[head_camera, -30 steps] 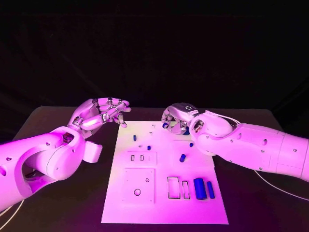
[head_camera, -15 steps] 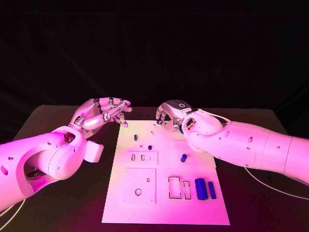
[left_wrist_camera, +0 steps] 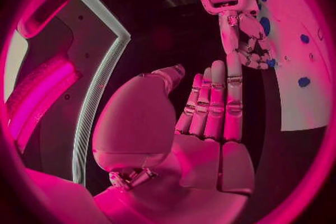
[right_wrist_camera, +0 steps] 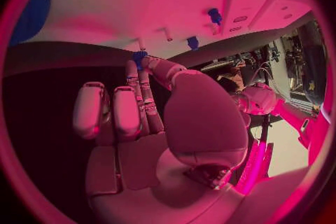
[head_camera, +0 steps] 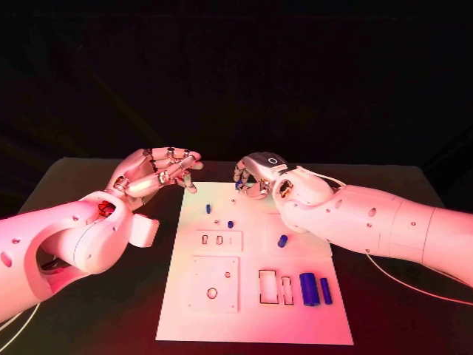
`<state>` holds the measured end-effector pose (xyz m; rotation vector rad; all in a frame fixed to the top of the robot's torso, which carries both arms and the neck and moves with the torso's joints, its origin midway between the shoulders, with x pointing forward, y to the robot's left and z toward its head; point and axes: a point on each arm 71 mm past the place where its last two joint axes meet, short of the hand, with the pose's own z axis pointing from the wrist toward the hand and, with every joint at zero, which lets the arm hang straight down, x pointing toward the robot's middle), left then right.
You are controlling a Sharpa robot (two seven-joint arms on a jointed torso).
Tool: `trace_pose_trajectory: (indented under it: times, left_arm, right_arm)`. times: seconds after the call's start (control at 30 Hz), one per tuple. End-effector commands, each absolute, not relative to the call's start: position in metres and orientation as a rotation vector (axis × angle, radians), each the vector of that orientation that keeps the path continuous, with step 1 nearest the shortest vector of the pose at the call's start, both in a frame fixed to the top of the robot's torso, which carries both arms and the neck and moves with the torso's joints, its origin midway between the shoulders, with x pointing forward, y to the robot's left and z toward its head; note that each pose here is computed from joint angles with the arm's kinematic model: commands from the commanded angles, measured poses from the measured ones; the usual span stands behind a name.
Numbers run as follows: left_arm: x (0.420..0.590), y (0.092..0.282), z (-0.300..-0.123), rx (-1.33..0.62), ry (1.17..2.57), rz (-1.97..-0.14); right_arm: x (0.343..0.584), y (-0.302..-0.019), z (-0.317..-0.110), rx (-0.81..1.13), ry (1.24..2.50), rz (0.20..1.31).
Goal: Assemble the parts on the task board
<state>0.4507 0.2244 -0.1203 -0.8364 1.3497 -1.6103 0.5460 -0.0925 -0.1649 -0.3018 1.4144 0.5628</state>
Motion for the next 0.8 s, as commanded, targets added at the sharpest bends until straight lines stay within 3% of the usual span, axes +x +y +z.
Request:
trace_pose_trajectory:
  times: [0.03, 0.8]
  left_arm:
    - [0.4501, 0.2215, -0.1186, -0.823, 1.353, -1.638]
    - [0.4512, 0.2206, -0.1173, -0.819, 1.353, -1.642]
  right_arm:
    - [0.5461, -0.0915, -0.1654, -0.312, 1.408, 0.571]
    - [0.5452, -0.0887, -0.1722, -0.324, 1.446, 0.575]
